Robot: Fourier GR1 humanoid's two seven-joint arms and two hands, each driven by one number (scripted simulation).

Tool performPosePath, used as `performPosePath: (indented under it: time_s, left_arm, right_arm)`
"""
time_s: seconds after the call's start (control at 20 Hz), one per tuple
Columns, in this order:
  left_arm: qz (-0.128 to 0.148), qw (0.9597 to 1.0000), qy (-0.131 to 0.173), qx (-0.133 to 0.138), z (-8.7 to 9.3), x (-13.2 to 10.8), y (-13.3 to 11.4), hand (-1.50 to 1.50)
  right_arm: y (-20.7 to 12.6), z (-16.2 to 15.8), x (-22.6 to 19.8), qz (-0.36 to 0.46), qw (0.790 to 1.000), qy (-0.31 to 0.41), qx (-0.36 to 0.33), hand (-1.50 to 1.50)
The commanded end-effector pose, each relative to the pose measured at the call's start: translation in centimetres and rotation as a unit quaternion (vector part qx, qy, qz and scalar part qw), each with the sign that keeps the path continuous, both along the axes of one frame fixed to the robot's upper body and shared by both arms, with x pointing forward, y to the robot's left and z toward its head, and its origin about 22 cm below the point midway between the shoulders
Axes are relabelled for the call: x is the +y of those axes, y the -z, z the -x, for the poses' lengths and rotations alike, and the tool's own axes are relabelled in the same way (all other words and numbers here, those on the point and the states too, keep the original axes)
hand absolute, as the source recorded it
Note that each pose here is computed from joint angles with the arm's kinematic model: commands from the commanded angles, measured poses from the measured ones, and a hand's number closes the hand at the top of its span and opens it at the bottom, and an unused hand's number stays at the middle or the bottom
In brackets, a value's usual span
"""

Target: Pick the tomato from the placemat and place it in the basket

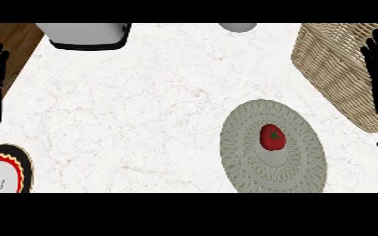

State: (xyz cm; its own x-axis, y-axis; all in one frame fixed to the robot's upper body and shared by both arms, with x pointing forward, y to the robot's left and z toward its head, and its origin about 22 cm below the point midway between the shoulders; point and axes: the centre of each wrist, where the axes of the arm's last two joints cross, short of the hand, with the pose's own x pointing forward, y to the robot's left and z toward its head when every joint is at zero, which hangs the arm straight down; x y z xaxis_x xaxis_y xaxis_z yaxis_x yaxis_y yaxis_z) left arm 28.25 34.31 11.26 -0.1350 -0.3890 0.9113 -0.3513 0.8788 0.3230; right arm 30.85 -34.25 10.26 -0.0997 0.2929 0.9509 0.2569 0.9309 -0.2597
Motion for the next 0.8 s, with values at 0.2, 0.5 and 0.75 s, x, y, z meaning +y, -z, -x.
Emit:
performPosePath:
  time_s: [0.2,0.5,0.75]
  left_arm:
    - [0.021,0.9902,0.061,0.124,0.5,-3.0,4.7,0.0]
    - [0.054,0.9723,0.09,0.209,1.2,-4.7,8.1,0.0]
    - [0.054,0.9703,0.095,0.216,-0.3,-5.7,8.0,0.0]
  right_arm:
    - [5.1,0.3,3.9,-0.22,0.942,-0.239,-0.081,1.5]
    - [5.8,2.7,10.2,-0.24,0.838,-0.382,-0.308,-1.5]
    - [8.7,6.8,7.1,-0.087,0.912,-0.29,-0.275,-1.5]
